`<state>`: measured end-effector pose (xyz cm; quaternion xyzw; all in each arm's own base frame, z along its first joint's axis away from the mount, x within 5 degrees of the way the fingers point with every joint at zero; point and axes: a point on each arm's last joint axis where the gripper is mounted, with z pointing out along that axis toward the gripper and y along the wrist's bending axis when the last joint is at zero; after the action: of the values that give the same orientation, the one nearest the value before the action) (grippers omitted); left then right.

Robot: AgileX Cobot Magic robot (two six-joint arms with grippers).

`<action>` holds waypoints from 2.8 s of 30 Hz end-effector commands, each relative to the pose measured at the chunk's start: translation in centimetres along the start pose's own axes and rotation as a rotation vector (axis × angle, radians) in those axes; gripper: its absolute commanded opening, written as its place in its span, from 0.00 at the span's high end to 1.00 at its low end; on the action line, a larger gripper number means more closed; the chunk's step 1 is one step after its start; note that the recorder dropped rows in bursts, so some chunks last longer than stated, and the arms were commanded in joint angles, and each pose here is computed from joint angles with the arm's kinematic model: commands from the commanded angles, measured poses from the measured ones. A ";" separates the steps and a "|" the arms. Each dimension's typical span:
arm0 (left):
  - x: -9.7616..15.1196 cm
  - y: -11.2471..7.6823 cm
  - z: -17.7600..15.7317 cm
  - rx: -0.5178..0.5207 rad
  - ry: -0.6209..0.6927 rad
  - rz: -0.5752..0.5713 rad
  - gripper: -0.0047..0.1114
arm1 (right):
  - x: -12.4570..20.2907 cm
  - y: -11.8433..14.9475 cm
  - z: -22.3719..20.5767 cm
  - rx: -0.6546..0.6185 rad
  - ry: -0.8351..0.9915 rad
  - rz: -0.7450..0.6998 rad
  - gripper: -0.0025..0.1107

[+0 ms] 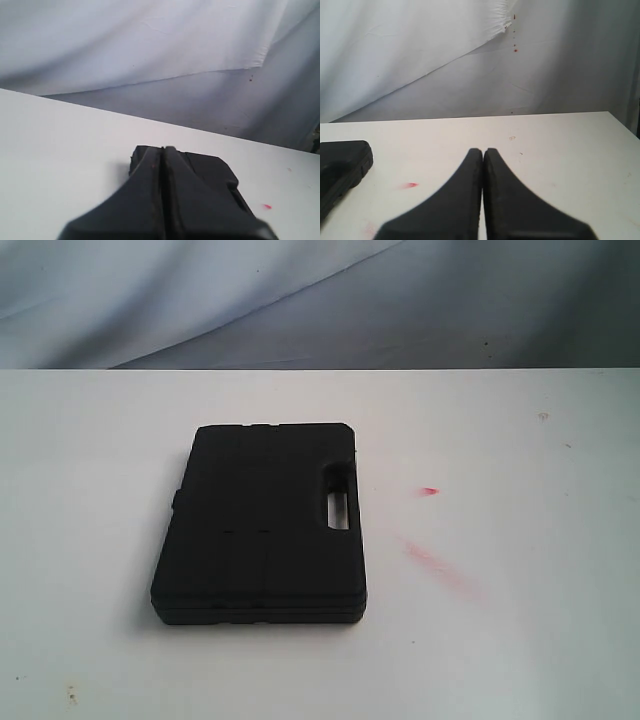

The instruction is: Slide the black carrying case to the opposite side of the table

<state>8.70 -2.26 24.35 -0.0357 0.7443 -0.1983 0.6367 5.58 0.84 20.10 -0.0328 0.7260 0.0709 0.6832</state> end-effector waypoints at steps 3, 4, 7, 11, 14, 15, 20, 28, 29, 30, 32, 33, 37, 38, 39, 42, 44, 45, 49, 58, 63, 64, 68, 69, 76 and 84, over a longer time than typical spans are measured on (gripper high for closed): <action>1.3 1.0 -0.9 -0.039 -0.073 0.016 0.96 | 0.0 0.0 0.0 0.006 -0.007 -0.003 0.98; 1.5 1.1 -1.0 -0.046 -0.080 0.022 0.96 | 0.0 0.0 0.0 0.006 -0.007 -0.003 0.98; 2.4 1.6 -1.5 -0.060 -0.100 0.042 0.96 | 0.0 0.0 0.0 0.006 -0.007 -0.003 0.98; 3.3 2.0 -1.9 -0.078 -0.130 0.118 0.96 | 0.0 0.0 0.0 0.006 -0.007 -0.003 0.98; 3.3 2.0 -2.4 -0.080 -0.144 0.169 0.96 | 0.0 0.0 0.0 0.006 -0.007 -0.003 0.98; 3.3 1.9 -2.5 -0.076 -0.161 0.170 0.96 | 0.0 0.0 0.0 0.006 -0.007 -0.003 0.98; 3.2 1.8 -3.0 -0.067 -0.194 0.197 0.96 | 0.0 0.0 0.0 0.006 -0.007 -0.003 0.98; 3.8 1.9 -2.9 -0.081 -0.125 0.337 0.96 | 0.0 0.0 0.0 0.006 -0.007 -0.003 0.98; 3.8 1.9 -2.9 -0.084 -0.114 0.372 0.96 | 0.0 0.0 0.0 0.006 -0.007 -0.003 0.98; 4.0 2.0 -2.9 -0.086 -0.097 0.416 0.96 | 0.0 0.0 0.0 0.006 -0.007 -0.003 0.98; 4.2 2.0 -2.9 -0.086 -0.072 0.433 0.96 | 0.0 0.0 0.0 0.006 -0.007 -0.003 0.98; 4.2 2.0 -2.9 -0.085 -0.073 0.426 0.96 | 0.0 0.0 0.0 0.006 -0.007 -0.003 0.98; 4.2 2.0 -2.9 -0.082 -0.073 0.413 0.96 | 0.0 0.0 0.0 0.006 -0.007 -0.003 0.98; 4.2 2.0 -2.9 -0.082 -0.073 0.411 0.96 | 0.0 0.0 0.0 0.006 -0.007 -0.003 0.98; 4.2 2.0 -2.9 -0.081 -0.073 0.408 0.96 | 0.0 0.0 0.0 0.006 -0.007 -0.003 0.98; 4.2 2.0 -2.9 -0.081 -0.073 0.408 0.96 | 0.0 0.0 0.0 0.006 -0.007 -0.003 0.98; 4.2 2.0 -2.9 -0.081 -0.074 0.406 0.96 | 0.0 0.0 0.0 0.006 -0.007 -0.003 0.98; 4.2 2.0 -2.9 -0.081 -0.074 0.404 0.96 | 0.0 0.0 0.0 0.006 -0.007 -0.003 0.98; 4.2 1.9 -2.9 -0.075 -0.074 0.407 0.96 | 0.0 0.0 0.0 0.006 -0.007 -0.003 0.98; 4.2 2.2 -2.9 -0.104 -0.064 0.389 0.96 | 0.0 0.0 0.0 0.006 -0.007 -0.003 0.98; 4.3 2.3 -2.9 -0.108 -0.060 0.389 0.96 | 0.0 0.0 0.0 0.006 -0.007 -0.003 0.98; 4.3 2.3 -2.9 -0.110 -0.061 0.380 0.96 | 0.0 0.0 0.0 0.006 -0.007 -0.003 0.98; 4.3 2.3 -2.9 -0.117 -0.060 0.371 0.96 | 0.0 0.0 0.0 0.006 -0.007 -0.003 0.98; 4.3 2.3 -2.9 -0.117 -0.060 0.371 0.96 | 0.0 0.0 0.0 0.006 -0.007 -0.003 0.98; 4.2 2.3 -2.9 -0.114 -0.065 0.360 0.96 | 0.0 0.0 0.0 0.006 -0.007 -0.003 0.98; 4.2 2.3 -2.9 -0.113 -0.071 0.360 0.96 | 0.0 0.0 0.0 0.006 -0.007 -0.003 0.98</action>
<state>5.59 -0.71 20.04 0.0621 0.7286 -0.0319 0.6814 5.58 0.84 20.10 -0.0328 0.7260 0.0709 0.6832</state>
